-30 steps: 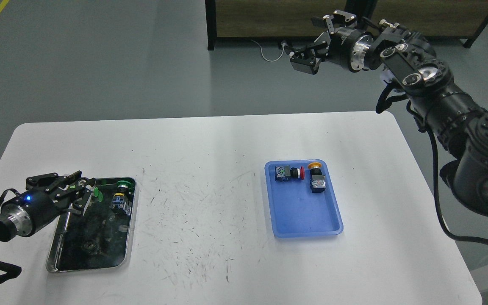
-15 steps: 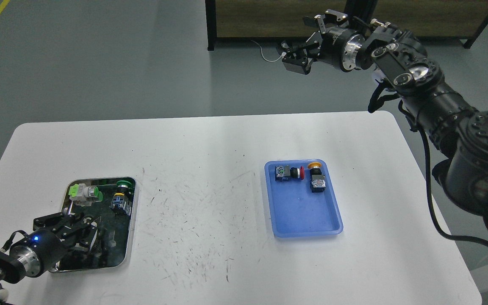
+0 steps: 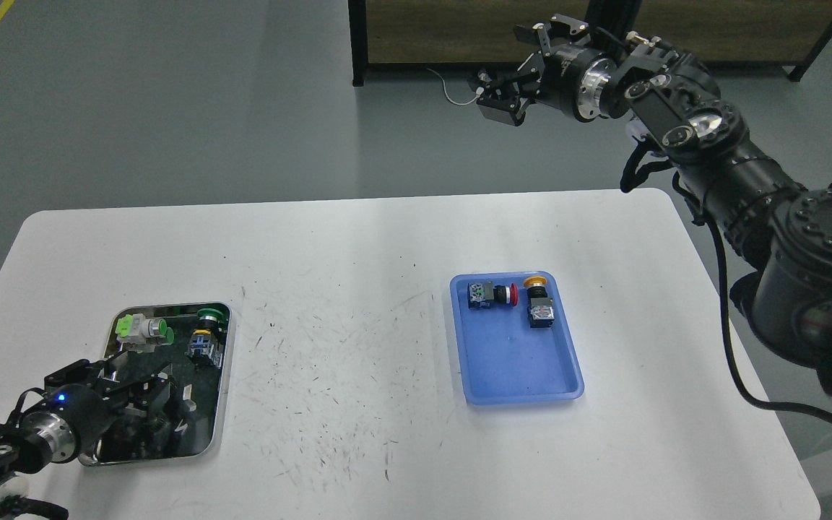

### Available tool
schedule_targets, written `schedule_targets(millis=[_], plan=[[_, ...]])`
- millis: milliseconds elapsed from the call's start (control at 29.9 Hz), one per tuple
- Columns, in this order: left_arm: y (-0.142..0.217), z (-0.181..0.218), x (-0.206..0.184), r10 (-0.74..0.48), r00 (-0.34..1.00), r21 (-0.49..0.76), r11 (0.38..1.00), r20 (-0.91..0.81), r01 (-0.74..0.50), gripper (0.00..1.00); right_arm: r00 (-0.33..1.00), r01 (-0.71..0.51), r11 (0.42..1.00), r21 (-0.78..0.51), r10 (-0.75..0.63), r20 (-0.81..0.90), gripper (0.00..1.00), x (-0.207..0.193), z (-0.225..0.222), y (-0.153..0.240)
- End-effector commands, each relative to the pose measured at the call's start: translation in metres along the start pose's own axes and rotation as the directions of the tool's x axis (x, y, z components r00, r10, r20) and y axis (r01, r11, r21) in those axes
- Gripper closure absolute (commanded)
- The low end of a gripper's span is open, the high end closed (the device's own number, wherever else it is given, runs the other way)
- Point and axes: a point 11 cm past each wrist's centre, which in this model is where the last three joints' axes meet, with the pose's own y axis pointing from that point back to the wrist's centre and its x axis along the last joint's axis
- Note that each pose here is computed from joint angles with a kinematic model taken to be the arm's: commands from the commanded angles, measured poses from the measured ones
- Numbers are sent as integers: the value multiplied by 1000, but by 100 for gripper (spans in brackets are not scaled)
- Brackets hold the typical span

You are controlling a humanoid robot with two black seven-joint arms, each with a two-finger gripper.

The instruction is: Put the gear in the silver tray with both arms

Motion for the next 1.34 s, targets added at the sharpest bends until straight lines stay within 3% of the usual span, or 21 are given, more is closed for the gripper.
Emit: schedule_targets(millis=[0,234,468,635,836,1170,1304], plan=[[1,26,22,64,998,-52,997,-26,-65,3,999,-39,999,15,39,19,1,5,-2,0],[18,157,91,197,980,-235,951,-30,-199,2,972,-210,975,73,200,120,1,36,-11,9],[43,300,102,200,978,-460,863,-62,-206,2,891,-409,911,60,383,245,1,85,3,39],[51,364,103,236,971,-482,847,-42,-227,3,833,-454,891,-19,433,344,1,103,11,50],[28,393,79,208,976,-476,854,-58,-211,3,799,-513,858,-42,494,342,1,127,6,66],[26,435,57,205,975,-524,824,-81,-217,2,797,-536,844,28,495,346,1,138,-20,68],[26,442,49,213,975,-529,821,-62,-213,2,770,-587,808,42,542,336,1,152,-36,74]])
